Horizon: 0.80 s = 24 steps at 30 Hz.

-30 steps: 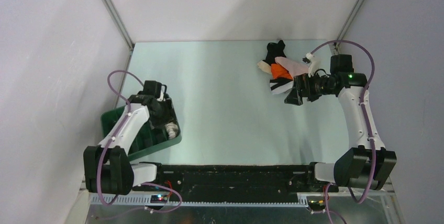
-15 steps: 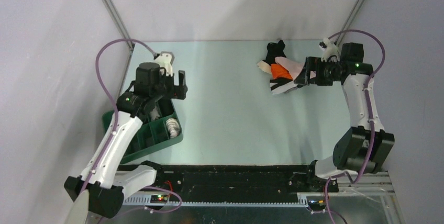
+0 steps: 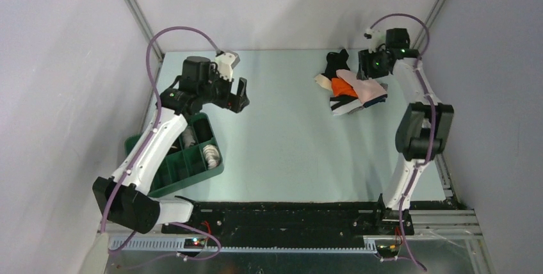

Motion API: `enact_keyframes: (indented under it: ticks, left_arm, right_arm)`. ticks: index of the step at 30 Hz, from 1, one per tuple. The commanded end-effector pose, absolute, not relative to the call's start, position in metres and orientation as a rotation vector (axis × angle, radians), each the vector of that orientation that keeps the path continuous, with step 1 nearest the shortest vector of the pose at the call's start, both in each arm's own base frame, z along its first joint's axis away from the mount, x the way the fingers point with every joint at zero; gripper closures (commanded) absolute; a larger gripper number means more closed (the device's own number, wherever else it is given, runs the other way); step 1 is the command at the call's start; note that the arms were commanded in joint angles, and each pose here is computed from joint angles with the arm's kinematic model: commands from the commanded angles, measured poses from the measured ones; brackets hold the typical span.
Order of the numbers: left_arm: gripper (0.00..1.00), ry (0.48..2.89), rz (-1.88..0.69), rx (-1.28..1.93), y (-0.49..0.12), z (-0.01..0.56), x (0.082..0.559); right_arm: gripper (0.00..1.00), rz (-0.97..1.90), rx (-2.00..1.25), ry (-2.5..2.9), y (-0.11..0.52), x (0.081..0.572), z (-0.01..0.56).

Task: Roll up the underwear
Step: Place the underwear in the storage box, then pick up the underwear.

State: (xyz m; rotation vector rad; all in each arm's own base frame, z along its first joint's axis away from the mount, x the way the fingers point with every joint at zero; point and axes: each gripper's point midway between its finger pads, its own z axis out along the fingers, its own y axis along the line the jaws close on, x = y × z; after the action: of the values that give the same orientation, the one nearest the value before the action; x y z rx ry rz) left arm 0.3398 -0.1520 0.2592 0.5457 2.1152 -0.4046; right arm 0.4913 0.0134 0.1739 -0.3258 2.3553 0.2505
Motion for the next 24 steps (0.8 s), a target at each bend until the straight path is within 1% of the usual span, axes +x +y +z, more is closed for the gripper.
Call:
enact_keyframes:
  ticks: [1,3,6,10,13,20,22,23,24]
  left_arm:
    - [0.06,2.063,-0.495,0.686,-0.165,0.266,0.313]
    - [0.06,2.08,-0.497,0.668,-0.163,0.26,0.307]
    - [0.06,2.097,-0.521,0.648,-0.161,0.253,0.298]
    - [0.06,2.119,-0.529,0.637,-0.16,0.246,0.292]
    - [0.06,2.121,-0.524,0.634,-0.159,0.245,0.292]
    - [0.05,2.131,-0.52,0.596,-0.157,0.241,0.296]
    - [0.05,2.138,-0.525,0.582,-0.156,0.239,0.297]
    - [0.05,2.141,-0.526,0.575,-0.156,0.238,0.297]
    - [0.05,2.143,-0.525,0.572,-0.156,0.237,0.297]
  right_arm:
    - [0.45,0.112,-0.479,2.284,0.02,0.534,0.178]
    - [0.46,0.079,-0.502,2.284,0.028,0.547,0.167]
    - [0.49,0.047,-0.511,2.286,0.037,0.565,0.152]
    - [0.52,0.014,-0.536,2.297,0.044,0.578,0.134]
    - [0.55,-0.006,-0.543,2.317,0.046,0.58,0.119]
    - [0.61,-0.017,-0.515,2.351,0.043,0.577,0.106]
    - [0.66,-0.023,-0.51,2.354,0.041,0.577,0.104]
    - [0.72,-0.026,-0.51,2.354,0.04,0.577,0.104]
    - [0.76,-0.027,-0.512,2.353,0.041,0.578,0.104]
